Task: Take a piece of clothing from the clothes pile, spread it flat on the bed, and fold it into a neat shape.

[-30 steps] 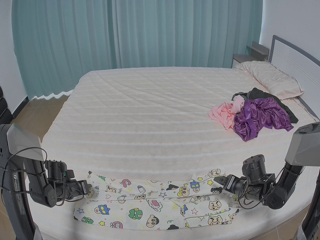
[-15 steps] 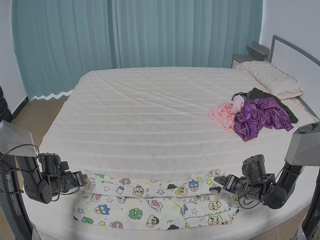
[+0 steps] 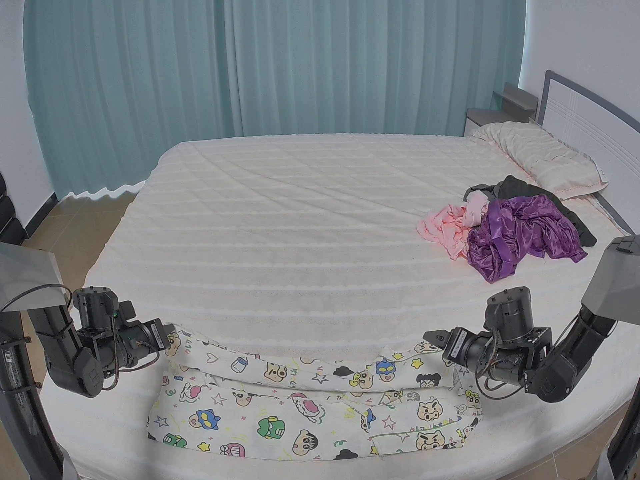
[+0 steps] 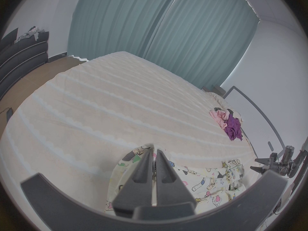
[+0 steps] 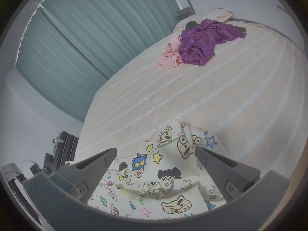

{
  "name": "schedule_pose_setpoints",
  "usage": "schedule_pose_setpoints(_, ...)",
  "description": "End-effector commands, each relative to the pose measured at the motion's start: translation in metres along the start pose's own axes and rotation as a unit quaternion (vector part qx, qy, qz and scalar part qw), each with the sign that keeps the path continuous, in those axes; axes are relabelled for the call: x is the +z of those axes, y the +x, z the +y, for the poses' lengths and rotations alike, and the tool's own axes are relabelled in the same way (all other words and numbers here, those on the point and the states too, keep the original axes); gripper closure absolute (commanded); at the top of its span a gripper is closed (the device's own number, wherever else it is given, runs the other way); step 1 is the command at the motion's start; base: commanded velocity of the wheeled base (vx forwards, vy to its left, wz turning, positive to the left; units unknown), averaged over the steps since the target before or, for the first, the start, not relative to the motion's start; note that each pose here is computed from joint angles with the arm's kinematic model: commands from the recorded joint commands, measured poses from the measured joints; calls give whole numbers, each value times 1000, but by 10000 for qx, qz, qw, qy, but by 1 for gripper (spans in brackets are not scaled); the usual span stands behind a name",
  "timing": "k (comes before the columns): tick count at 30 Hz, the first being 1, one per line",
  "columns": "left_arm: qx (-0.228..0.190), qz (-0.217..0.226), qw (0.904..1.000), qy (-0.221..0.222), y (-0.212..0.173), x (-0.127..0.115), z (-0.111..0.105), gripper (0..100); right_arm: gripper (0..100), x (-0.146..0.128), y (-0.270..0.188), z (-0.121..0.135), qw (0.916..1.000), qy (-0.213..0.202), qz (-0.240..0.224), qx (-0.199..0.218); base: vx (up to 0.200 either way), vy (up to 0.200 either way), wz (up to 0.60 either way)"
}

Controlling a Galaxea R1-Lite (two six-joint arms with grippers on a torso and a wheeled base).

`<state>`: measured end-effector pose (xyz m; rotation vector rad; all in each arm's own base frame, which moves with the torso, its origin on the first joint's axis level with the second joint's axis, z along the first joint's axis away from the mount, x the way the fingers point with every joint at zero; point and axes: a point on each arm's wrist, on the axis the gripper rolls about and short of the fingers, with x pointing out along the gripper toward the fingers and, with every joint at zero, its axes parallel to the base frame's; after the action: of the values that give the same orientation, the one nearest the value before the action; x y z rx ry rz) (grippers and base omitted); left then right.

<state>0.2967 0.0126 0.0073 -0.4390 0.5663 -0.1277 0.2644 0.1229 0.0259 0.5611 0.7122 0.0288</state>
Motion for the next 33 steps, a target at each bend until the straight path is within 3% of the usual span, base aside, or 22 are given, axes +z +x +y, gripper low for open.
schedule_pose_setpoints(1,-173,-106,9998,-2,3,5,-11,100,0,15,20,31,9991,-400,110,14,0,0,0)
schedule_pose_setpoints(5,-220,-61,9997,4,5,3,-14,100,0,20,38,57,9960,-615,576,-296,0,0,0)
schedule_pose_setpoints(14,-203,-140,9997,6,2,6,-16,100,0,-8,82,56,9851,-971,1130,-855,0,0,0)
schedule_pose_setpoints(15,-3,268,9895,-1420,-10,6,-17,100,0,-47,104,30,9739,-1345,1046,-1503,0,0,0)
schedule_pose_setpoints(27,4,281,9895,-1416,-10,6,-17,100,0,-57,104,32,9691,-1587,992,-1608,0,0,0)
schedule_pose_setpoints(33,-151,4,9908,-1343,-15,14,-22,100,0,-57,105,32,9695,-1576,975,-1604,0,0,0)
